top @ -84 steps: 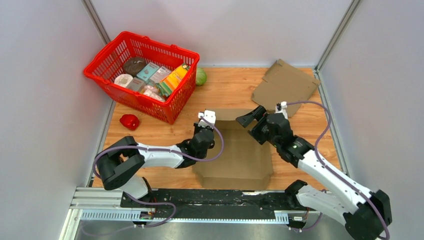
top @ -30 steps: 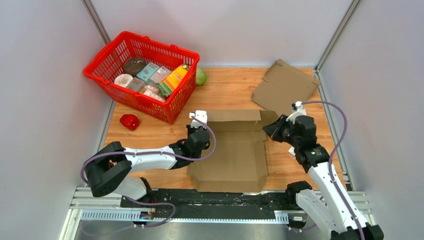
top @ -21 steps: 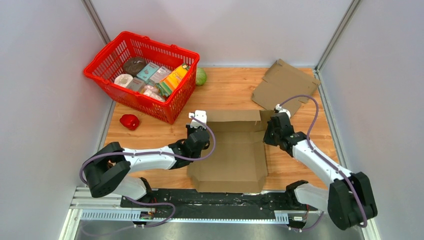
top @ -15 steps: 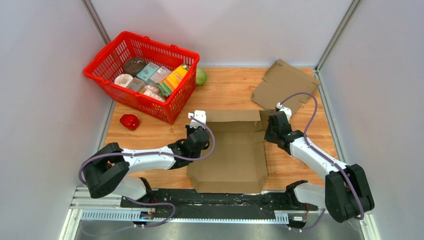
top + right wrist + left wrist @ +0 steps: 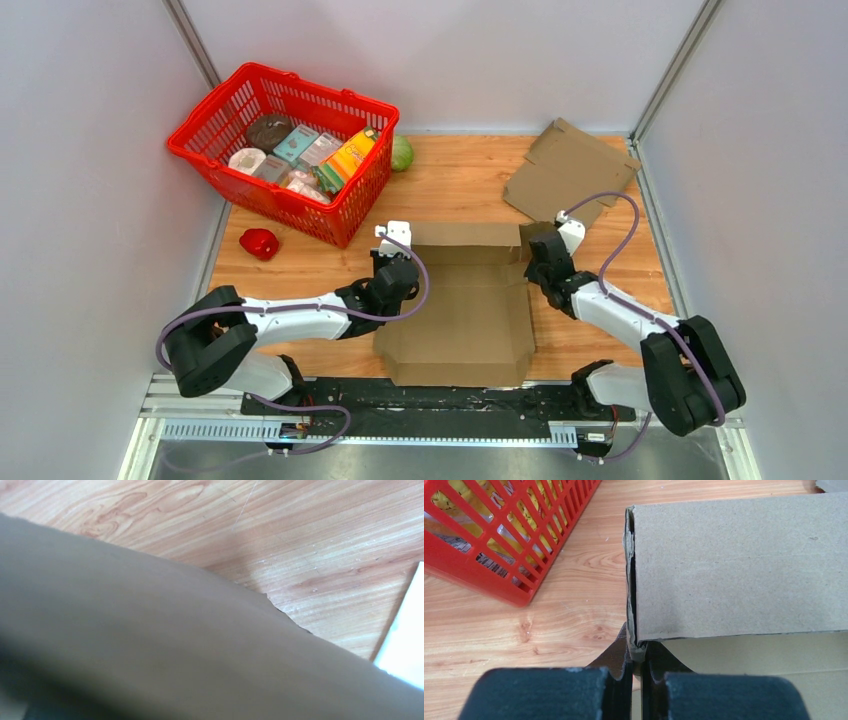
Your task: Fold the paper box
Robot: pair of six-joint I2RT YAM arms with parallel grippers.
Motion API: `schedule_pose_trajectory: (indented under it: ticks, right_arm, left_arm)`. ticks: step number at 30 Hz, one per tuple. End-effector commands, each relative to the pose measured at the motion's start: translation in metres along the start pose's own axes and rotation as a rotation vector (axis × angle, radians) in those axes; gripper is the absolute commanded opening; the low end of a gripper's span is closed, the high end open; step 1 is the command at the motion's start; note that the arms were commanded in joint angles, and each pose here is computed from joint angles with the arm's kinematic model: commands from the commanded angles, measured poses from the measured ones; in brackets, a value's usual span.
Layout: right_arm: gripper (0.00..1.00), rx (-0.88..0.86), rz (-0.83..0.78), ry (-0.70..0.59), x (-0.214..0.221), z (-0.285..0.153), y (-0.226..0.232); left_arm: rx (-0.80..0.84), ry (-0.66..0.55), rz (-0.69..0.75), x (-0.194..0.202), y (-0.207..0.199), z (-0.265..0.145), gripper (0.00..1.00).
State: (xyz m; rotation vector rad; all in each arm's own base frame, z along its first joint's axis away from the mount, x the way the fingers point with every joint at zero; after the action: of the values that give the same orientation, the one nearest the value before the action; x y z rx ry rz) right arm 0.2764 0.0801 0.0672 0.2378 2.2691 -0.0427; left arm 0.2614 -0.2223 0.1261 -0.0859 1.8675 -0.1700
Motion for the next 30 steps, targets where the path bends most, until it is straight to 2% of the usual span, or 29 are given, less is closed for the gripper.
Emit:
schedule_pose_trajectory:
  ticks: [1, 5, 8, 11, 13, 14, 16, 17, 18, 22, 23, 24, 25, 26, 28, 30]
  right_arm:
    - [0.00, 0.044, 0.090, -0.014, 0.007, 0.010, -0.001]
    - [0.00, -0.031, 0.111, -0.028, 0.008, 0.010, 0.011]
    - [0.00, 0.013, 0.095, 0.011, 0.016, 0.011, 0.004]
    - [0.00, 0.016, 0.083, -0.003, 0.010, 0.001, 0.000]
    - [0.00, -0.071, 0.098, -0.003, 0.001, -0.014, 0.010]
    - [0.00, -0.129, 0.120, -0.030, -0.010, -0.030, 0.014]
    - [0.04, -0.218, 0.157, -0.051, -0.018, -0.051, 0.019]
    - [0.15, -0.257, 0.197, -0.101, -0.029, -0.063, 0.016]
    - [0.18, -0.263, 0.214, -0.117, -0.031, -0.066, 0.012]
    - [0.20, -0.289, 0.302, -0.115, -0.025, -0.063, -0.005]
    - [0.19, -0.311, 0.344, -0.128, -0.027, -0.057, -0.008]
    - [0.15, -0.385, 0.369, -0.079, -0.020, -0.056, 0.003]
    - [0.05, -0.413, 0.368, -0.079, -0.020, -0.054, 0.007]
    - [0.00, -0.455, 0.372, -0.112, -0.027, -0.053, 0.013]
    - [0.00, -0.477, 0.389, -0.063, -0.021, -0.043, 0.020]
    - [0.00, -0.499, 0.396, -0.067, -0.023, -0.038, 0.025]
  left_arm:
    - [-0.028, 0.103, 0.104, 0.026, 0.016, -0.006, 0.00]
    - [-0.032, 0.105, 0.086, 0.026, 0.016, -0.007, 0.00]
    - [-0.040, 0.110, 0.085, 0.027, 0.016, -0.006, 0.00]
    - [-0.095, 0.108, 0.079, 0.024, 0.024, -0.009, 0.00]
    - [-0.150, 0.086, 0.030, 0.016, 0.028, -0.008, 0.00]
    - [-0.194, 0.113, 0.035, 0.019, 0.040, -0.009, 0.00]
    - [-0.212, 0.118, 0.031, 0.015, 0.045, -0.009, 0.00]
    - [-0.218, 0.110, 0.038, 0.013, 0.047, -0.009, 0.00]
    - [-0.228, 0.096, 0.043, 0.010, 0.050, -0.009, 0.00]
    - [-0.215, 0.069, 0.038, 0.003, 0.053, -0.013, 0.00]
    - [-0.216, 0.075, 0.054, 0.002, 0.055, -0.015, 0.00]
    - [-0.212, 0.075, 0.055, 0.001, 0.054, -0.015, 0.00]
    - [-0.208, 0.072, 0.050, 0.000, 0.054, -0.016, 0.00]
    - [-0.200, 0.069, 0.043, 0.000, 0.053, -0.015, 0.00]
    - [-0.193, 0.077, 0.035, 0.001, 0.052, -0.015, 0.00]
    - [-0.192, 0.085, 0.019, 0.005, 0.051, -0.015, 0.00]
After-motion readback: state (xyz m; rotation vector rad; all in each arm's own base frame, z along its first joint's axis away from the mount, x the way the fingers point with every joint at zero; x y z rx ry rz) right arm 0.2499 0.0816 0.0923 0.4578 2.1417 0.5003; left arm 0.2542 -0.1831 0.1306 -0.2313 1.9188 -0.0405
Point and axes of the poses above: each gripper's point midway between its finger pads, its own z axis out along the fingers, its own y axis along the line the jaws close on, x = y × z, the point moved 3 cm from there along -z, back along the fingers, and after that the axes turned 11 degrees about -z, right-handed, at the moved point
